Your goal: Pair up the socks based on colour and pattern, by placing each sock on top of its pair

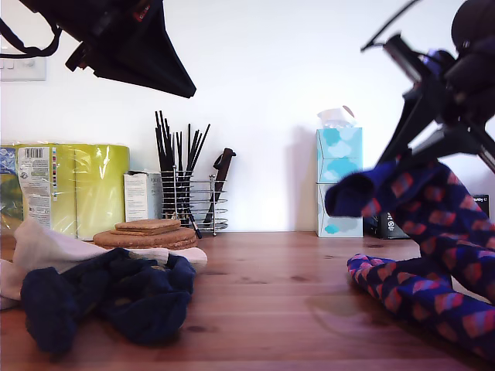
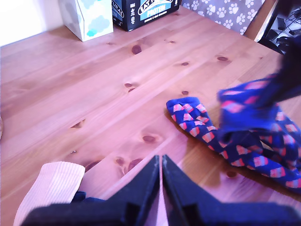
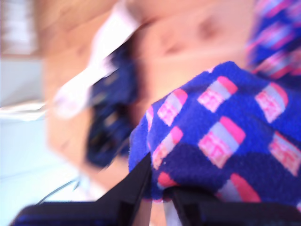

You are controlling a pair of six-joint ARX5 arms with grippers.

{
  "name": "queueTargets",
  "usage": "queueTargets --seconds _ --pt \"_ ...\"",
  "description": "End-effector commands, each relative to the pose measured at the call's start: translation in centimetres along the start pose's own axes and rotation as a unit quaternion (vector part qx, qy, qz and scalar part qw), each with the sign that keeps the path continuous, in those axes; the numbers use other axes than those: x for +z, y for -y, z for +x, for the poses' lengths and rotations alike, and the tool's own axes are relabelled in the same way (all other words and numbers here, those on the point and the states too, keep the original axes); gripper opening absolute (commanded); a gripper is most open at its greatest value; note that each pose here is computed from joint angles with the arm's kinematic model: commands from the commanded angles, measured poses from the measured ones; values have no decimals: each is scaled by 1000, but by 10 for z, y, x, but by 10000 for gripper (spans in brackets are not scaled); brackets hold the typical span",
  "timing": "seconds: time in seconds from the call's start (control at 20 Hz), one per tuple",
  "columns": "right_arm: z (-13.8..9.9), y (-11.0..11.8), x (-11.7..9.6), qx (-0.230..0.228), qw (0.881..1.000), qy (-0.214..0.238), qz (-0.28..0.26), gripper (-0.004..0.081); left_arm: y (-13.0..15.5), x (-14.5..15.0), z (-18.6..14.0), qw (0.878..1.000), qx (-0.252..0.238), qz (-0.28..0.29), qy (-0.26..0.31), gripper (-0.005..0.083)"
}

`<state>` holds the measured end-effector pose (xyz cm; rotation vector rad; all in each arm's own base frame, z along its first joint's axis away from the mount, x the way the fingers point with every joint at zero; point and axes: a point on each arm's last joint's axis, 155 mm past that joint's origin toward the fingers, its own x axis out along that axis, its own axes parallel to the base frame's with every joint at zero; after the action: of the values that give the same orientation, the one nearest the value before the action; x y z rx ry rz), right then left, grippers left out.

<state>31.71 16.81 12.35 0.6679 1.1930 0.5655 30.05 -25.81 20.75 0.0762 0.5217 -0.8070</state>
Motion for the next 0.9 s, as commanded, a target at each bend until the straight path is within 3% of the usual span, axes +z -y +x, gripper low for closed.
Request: queueTargets --seconds 0.0,0.1,0.2,0.4,0.65,0.85 --pt "-3 -5 12 -3 999 27 -18 131 0 -5 -1 1000 0 -3 -4 -22" --pt "-4 -10 24 7 999 49 -19 297 0 -8 -2 1000 1 -5 -11 -22" --pt "-5 -14 31 13 998 62 -16 391 0 -12 -2 1000 1 -6 -18 -22" --pt "-9 -11 45 -4 995 95 -28 395 0 -17 -2 1000 1 -10 -28 -22" --pt "-15 -29 65 32 990 134 -2 393 0 -25 -2 999 1 -13 -44 -22" --pt "-27 -38 58 29 990 134 -43 363 0 -28 -3 999 1 -13 -50 -22"
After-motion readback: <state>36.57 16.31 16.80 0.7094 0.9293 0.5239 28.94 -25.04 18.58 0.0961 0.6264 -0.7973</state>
